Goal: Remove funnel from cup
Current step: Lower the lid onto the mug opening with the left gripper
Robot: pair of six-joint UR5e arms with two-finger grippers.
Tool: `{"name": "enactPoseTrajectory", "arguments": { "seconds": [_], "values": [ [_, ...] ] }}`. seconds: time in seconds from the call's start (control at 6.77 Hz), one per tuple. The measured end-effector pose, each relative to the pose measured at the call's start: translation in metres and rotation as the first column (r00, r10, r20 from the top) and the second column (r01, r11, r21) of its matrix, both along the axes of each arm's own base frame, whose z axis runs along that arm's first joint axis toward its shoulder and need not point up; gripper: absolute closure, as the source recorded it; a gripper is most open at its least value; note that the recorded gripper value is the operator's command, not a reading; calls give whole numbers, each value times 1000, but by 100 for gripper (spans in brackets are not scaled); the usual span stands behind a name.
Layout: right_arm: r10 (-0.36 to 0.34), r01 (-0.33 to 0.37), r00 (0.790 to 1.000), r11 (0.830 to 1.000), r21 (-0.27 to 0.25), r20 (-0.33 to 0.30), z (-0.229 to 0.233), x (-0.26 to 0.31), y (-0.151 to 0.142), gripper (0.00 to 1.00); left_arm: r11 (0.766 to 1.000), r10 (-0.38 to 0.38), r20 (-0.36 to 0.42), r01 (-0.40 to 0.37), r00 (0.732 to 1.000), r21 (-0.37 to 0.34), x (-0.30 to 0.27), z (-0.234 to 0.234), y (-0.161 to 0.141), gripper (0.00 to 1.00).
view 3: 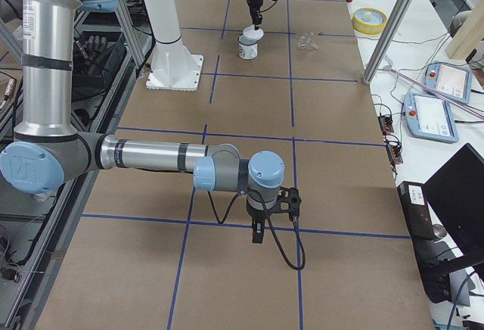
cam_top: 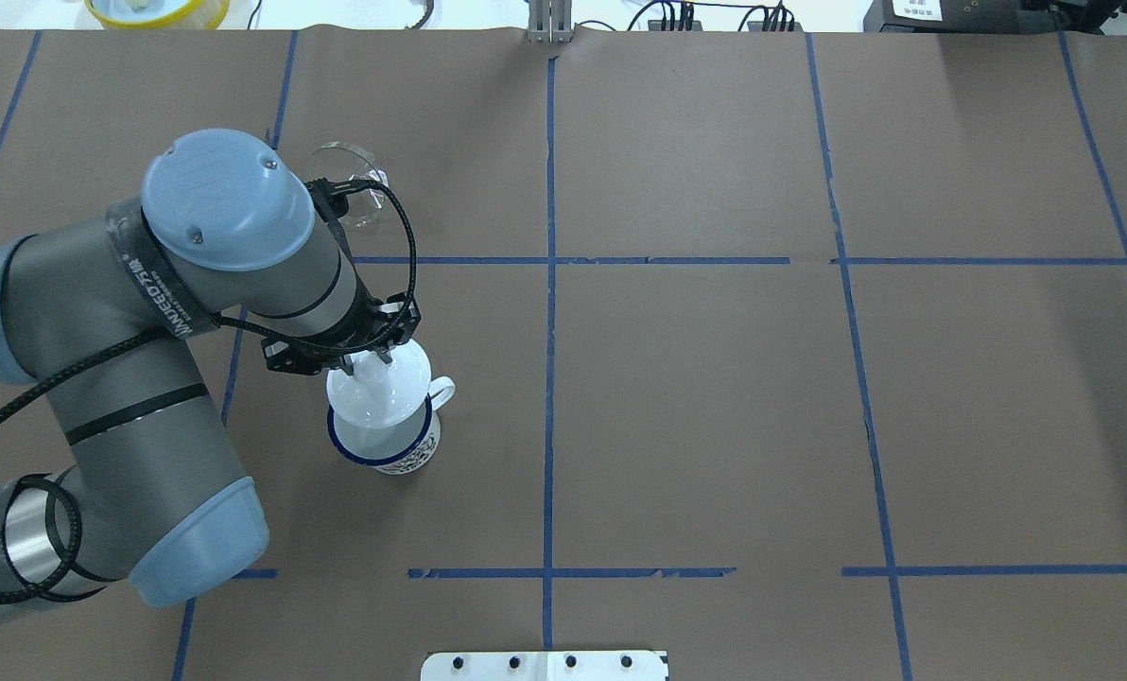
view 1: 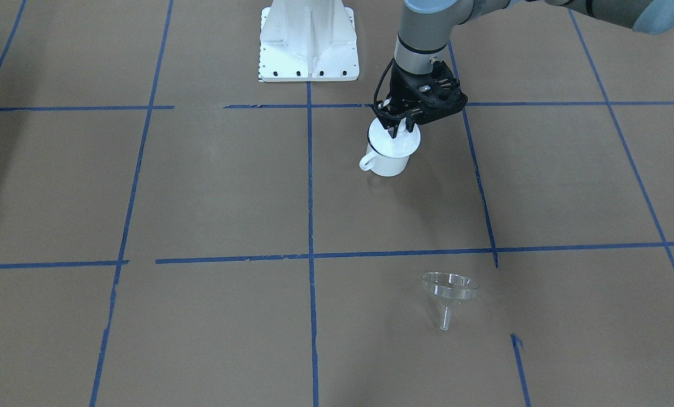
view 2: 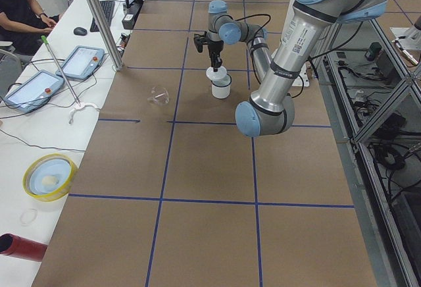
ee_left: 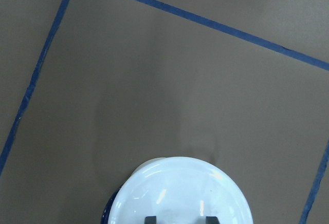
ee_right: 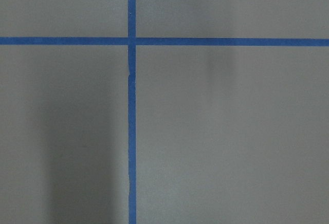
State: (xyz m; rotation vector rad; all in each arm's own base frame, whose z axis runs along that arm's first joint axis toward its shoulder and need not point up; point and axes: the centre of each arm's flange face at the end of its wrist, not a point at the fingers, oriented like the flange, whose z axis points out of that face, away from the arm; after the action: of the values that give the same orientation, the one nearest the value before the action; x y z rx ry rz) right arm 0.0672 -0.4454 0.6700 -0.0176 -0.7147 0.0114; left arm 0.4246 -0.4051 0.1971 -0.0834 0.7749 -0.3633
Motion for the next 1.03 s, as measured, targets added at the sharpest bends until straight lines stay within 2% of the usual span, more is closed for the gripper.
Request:
{"name": "enactPoseTrajectory", "arguments": {
  "seconds": [1.03],
  "values": [
    [0,0,1000,1000,0,0,0,0,0,0,1000,23,17,-23,1000,-17,12,10,6,100]
  ]
}}
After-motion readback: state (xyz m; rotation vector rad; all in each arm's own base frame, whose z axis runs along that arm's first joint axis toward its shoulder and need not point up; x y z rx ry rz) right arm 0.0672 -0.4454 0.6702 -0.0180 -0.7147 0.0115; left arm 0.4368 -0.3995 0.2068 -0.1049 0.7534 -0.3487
